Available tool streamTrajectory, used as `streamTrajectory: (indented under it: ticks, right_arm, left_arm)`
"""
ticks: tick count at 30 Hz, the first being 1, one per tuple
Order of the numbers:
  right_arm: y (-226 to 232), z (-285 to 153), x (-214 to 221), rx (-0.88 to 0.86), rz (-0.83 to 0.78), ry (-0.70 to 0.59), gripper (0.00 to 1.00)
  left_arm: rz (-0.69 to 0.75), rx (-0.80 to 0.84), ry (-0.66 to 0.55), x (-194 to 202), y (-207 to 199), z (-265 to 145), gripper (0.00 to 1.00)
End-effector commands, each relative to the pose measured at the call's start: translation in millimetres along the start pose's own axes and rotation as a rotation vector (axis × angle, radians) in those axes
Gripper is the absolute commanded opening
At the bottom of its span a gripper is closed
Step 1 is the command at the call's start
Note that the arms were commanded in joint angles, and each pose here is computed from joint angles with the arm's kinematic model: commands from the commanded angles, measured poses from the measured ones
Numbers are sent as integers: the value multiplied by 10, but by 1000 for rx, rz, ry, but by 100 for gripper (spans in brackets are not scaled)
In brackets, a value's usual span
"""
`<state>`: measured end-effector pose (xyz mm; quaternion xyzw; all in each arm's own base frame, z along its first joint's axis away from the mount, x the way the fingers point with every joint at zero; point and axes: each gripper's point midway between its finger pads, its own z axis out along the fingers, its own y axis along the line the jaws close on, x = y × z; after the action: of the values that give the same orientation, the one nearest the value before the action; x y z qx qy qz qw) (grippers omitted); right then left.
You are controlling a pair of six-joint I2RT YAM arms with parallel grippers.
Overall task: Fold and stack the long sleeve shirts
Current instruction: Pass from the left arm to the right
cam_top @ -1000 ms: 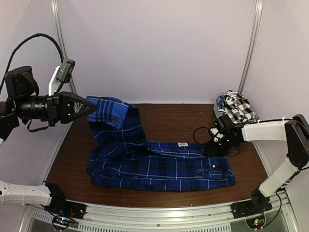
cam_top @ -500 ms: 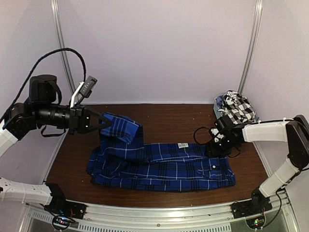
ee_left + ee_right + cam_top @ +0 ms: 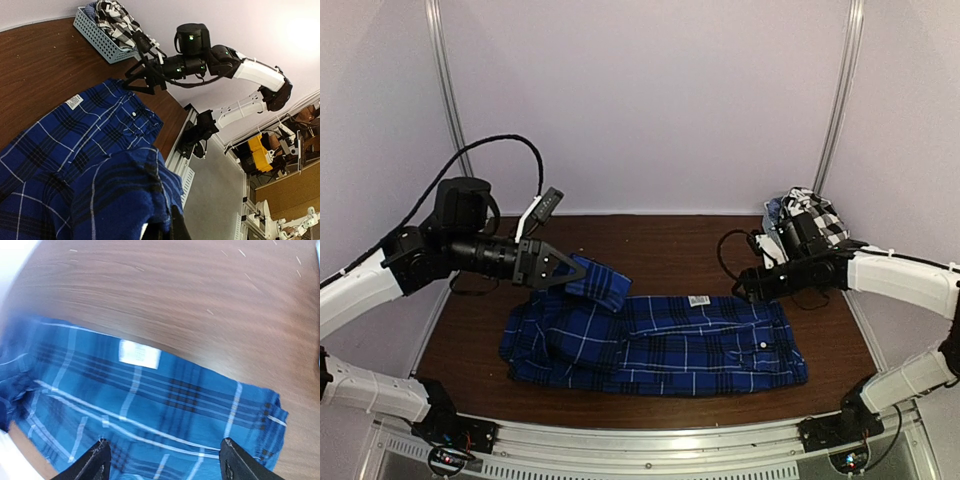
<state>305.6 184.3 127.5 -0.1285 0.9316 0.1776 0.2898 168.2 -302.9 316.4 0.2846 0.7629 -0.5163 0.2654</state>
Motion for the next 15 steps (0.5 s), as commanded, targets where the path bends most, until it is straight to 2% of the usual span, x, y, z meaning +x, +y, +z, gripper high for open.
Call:
streamTrajectory:
  ticks: [1, 9, 15]
  right_arm:
    - [511, -316, -273, -161, -145, -143, 76]
    - [1221, -807, -573, -293, -308, -319, 82]
    - [1775, -937, -689, -318, -448, -362, 85]
  left_arm:
    - [-82, 44, -136, -246, 47, 90, 3]
    - [-283, 72, -215, -321, 368, 231, 4]
    - [-360, 121, -227, -333, 418, 312, 7]
